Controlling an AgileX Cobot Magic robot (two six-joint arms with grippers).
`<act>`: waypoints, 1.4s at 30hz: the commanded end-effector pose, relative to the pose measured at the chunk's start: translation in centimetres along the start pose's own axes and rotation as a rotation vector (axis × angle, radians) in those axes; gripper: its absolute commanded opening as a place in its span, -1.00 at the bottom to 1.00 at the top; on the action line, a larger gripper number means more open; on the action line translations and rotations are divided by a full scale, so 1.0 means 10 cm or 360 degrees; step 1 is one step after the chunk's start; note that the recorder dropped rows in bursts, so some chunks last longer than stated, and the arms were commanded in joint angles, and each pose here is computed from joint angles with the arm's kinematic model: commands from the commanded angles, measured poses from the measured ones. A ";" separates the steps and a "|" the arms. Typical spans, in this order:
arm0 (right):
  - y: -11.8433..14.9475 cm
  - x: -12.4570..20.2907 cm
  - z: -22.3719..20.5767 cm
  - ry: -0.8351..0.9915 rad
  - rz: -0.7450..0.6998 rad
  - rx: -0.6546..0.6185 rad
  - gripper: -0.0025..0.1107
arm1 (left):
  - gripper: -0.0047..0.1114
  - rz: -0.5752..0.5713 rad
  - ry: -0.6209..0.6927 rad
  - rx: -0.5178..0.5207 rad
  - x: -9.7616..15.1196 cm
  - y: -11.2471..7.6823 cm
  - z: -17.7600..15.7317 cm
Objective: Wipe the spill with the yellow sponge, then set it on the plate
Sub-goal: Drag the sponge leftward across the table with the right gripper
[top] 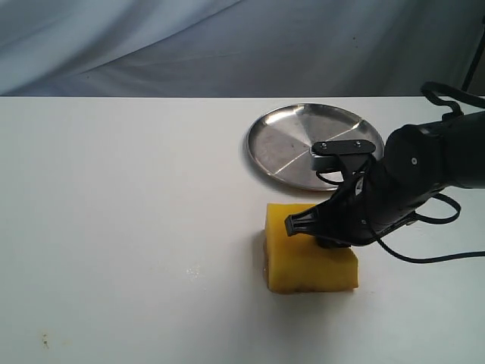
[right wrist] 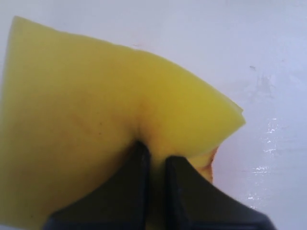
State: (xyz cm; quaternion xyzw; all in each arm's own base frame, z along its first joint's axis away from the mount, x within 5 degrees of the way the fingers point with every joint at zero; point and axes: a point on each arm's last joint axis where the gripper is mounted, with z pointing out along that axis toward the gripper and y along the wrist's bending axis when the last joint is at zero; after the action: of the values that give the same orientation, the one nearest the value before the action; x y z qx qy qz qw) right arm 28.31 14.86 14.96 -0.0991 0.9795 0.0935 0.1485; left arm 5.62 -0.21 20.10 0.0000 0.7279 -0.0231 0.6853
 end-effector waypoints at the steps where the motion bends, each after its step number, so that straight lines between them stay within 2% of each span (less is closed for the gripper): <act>1: 0.02 0.05 0.04 0.0044 0.0011 -0.0033 -0.96 | -0.89 0.0000 -0.0002 0.0001 0.01 0.00 0.00; 19: 0.15 0.07 0.04 0.0040 -0.0010 -0.0138 -0.96 | -0.89 -0.0003 -0.0002 0.0001 0.01 0.00 0.00; 30: 0.43 0.20 0.23 0.0102 -0.0102 -0.0185 -0.96 | -0.89 -0.0003 -0.0002 0.0001 0.01 0.00 0.00; 37: 0.69 0.21 0.30 -0.0040 -0.0086 -0.0267 -0.96 | -0.89 0.0000 -0.0002 0.0001 0.01 0.00 0.00; 42: 0.76 0.20 0.29 -0.0112 -0.0086 -0.0282 -0.96 | -0.89 0.0000 -0.0002 0.0001 0.01 0.00 0.00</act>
State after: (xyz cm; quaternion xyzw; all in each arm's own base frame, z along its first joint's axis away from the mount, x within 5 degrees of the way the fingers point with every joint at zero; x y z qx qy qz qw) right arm 26.00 22.10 13.49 -0.1301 0.9565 0.1818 0.1874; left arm 5.62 -0.21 20.10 0.0000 0.7279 -0.0231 0.6853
